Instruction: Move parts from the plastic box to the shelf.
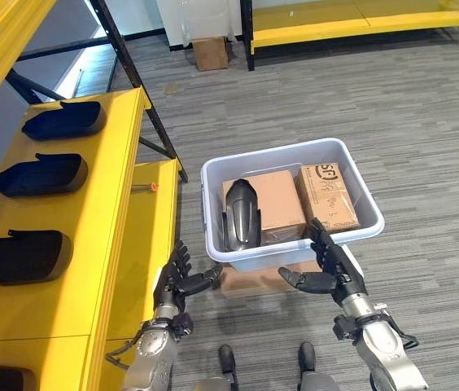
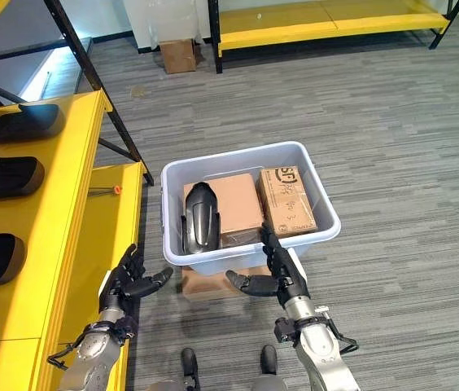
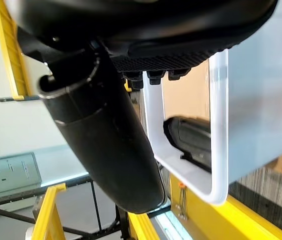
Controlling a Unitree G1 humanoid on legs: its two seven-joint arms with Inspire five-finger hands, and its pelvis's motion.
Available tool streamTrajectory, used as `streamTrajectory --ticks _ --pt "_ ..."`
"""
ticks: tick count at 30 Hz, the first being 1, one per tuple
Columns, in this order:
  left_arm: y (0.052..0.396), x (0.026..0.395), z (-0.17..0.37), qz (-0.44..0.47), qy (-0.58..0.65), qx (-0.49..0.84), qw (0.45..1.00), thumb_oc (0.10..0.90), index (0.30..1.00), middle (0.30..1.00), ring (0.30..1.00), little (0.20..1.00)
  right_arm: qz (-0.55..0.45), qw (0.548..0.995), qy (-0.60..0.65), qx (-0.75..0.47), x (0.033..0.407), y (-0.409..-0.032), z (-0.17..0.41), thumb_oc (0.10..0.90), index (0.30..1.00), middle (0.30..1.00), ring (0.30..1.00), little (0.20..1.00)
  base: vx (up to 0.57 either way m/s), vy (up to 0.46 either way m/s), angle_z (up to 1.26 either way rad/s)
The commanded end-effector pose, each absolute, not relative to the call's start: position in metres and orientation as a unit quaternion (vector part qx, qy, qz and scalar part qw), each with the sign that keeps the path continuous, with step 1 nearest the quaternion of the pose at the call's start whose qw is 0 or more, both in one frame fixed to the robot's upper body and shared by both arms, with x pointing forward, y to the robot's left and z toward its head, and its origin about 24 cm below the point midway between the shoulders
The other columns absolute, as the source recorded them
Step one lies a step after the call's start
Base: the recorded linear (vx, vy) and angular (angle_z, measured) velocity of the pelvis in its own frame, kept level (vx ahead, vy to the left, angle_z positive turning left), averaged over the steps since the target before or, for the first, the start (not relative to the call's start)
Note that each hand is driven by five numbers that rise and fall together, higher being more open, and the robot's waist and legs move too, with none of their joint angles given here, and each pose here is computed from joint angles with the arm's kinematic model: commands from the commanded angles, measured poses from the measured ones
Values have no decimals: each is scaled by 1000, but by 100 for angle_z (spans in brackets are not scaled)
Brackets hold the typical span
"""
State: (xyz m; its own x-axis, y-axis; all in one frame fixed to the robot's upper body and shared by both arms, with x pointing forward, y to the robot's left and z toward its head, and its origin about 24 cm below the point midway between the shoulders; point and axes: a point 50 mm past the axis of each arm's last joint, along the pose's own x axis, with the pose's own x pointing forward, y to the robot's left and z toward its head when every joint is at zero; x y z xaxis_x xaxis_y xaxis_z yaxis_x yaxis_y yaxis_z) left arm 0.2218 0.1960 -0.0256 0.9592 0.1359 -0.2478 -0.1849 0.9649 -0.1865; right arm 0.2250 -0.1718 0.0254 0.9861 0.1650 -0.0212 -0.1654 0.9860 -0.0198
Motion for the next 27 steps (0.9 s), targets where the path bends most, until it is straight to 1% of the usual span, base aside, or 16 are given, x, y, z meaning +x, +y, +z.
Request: streamTrajectory --ticks 1,9,11,12,14,15,16,17,19,21,22,24,27 --pt "209 240 19 79 -4 -101 992 900 1000 1000 1000 1000 91 986 -136 -33 247 -171 81 900 1000 1000 1000 1000 52 56 -10" --pt "214 240 20 81 -7 -97 992 900 1000 1000 1000 1000 89 970 -207 -96 248 -182 116 900 1000 1000 1000 1000 43 23 -2" --pt "217 238 22 82 -8 -93 992 900 1000 1000 1000 1000 80 954 -254 -137 251 -190 140 900 1000 1000 1000 1000 43 -19 -1" --pt "218 235 21 78 -7 -94 992 900 1000 1000 1000 1000 75 934 -299 -182 253 -196 164 900 1000 1000 1000 1000 0 0 0" --pt "219 235 21 77 -6 -95 993 900 1000 1000 1000 1000 70 927 -312 -197 254 -198 171 900 1000 1000 1000 1000 0 0 0" --pt "219 233 20 71 -3 -95 993 900 1000 1000 1000 1000 67 909 -340 -233 257 -200 188 900 1000 1000 1000 1000 0 0 0" --pt "219 233 20 71 -3 -95 993 900 1000 1000 1000 1000 68 909 -340 -233 257 -200 188 900 1000 1000 1000 1000 0 0 0" --pt "218 232 20 67 -2 -96 993 900 1000 1000 1000 1000 72 898 -350 -255 259 -200 197 900 1000 1000 1000 1000 0 0 0" --pt "218 230 21 56 -1 -96 994 900 1000 1000 1000 1000 80 862 -378 -329 266 -199 221 900 1000 1000 1000 1000 1 -39 4" --pt "216 229 22 48 -1 -99 994 900 1000 1000 1000 1000 81 846 -384 -360 272 -199 232 900 1000 1000 1000 1000 -14 -37 10" --pt "216 229 22 48 -2 -100 994 900 1000 1000 1000 1000 81 846 -384 -360 272 -199 232 900 1000 1000 1000 1000 -18 -49 9" --pt "213 226 20 35 5 -103 994 900 1000 1000 1000 1000 90 820 -387 -412 282 -197 249 900 1000 1000 1000 1000 -22 -55 10" --pt "212 224 17 33 11 -107 994 900 1000 1000 1000 1000 103 805 -403 -423 285 -189 261 900 1000 1000 1000 1000 -9 -33 20"
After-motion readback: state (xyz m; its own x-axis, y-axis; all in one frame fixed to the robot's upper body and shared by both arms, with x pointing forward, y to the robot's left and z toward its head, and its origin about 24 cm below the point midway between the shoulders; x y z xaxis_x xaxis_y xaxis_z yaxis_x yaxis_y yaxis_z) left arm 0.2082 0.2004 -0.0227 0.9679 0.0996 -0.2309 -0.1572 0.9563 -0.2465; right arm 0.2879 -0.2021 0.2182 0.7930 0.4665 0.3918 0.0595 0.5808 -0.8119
